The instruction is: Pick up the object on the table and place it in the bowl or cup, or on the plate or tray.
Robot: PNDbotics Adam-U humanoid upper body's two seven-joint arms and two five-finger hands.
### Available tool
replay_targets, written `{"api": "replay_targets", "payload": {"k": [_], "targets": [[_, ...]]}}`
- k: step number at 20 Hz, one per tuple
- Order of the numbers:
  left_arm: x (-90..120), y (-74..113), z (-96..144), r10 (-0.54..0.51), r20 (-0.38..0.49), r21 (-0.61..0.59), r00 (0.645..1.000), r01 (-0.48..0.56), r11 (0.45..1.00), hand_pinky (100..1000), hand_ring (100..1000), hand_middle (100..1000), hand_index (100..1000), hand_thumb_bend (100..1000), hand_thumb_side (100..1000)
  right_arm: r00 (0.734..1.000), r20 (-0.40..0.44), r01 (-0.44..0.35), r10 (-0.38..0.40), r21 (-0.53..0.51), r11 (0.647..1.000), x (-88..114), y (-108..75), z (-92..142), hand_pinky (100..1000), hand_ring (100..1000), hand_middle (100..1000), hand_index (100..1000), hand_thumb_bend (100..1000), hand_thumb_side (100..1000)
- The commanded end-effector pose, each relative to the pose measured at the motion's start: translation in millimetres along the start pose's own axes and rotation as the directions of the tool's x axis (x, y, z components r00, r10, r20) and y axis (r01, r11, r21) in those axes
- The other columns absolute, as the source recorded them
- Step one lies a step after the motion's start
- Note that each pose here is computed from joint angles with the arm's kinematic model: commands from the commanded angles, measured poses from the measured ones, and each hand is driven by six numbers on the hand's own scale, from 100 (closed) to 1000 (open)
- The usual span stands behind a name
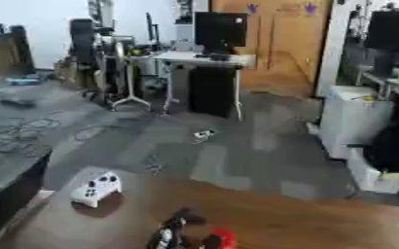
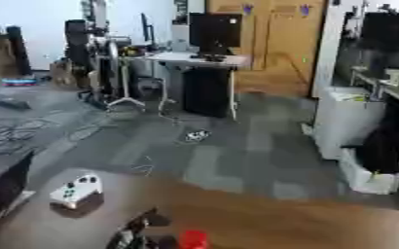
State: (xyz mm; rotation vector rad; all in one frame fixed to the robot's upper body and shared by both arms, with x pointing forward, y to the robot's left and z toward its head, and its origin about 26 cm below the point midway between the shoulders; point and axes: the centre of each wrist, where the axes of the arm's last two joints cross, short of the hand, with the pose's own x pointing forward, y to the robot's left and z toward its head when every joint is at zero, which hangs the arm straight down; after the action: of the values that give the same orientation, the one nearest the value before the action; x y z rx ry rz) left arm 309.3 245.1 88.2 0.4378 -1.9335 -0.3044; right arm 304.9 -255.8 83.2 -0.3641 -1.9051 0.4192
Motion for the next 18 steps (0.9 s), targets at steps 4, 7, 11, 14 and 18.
{"api": "replay_targets", "payload": {"k": [4,7,11,14,18], "targets": [[7.6,5.8,-4.8,-0.004,0.034,0.025,0.999,0.003,1.0,507,1000,706,745,537,789,1.0,0.013,-0.008,0.008,-0.012,1.0,2.6,-4.0,-1.7,669,515,773,851,314,630],[9.3,7.1,-7.7,-0.013,0.044,0.029,0.999,0.011,1.0,510,1000,707,746,541,787,1.0,0.016,0.0,0.0,-0.021,1.0,3.4,-3.1,-2.8,669,515,773,851,313,629],[12.1,13.8,-13.6,-0.054,0.071,0.037,0.996,0.052,0.998,515,1000,710,748,550,778,1.0,0.017,0.011,-0.011,-0.024,1.0,3.7,-0.6,-4.0,669,514,773,851,312,627],[11.9,19.7,-15.9,-0.092,0.08,0.047,0.993,0.088,0.995,521,1000,715,749,554,774,1.0,0.015,0.011,-0.011,-0.024,1.0,2.9,0.0,-3.6,670,514,773,851,313,627],[15.0,31.0,-24.2,-0.168,0.117,0.036,0.979,0.165,0.986,537,1000,722,754,582,755,1.0,0.014,0.013,-0.013,-0.023,1.0,2.6,1.1,-3.4,670,514,773,851,310,621]]}}
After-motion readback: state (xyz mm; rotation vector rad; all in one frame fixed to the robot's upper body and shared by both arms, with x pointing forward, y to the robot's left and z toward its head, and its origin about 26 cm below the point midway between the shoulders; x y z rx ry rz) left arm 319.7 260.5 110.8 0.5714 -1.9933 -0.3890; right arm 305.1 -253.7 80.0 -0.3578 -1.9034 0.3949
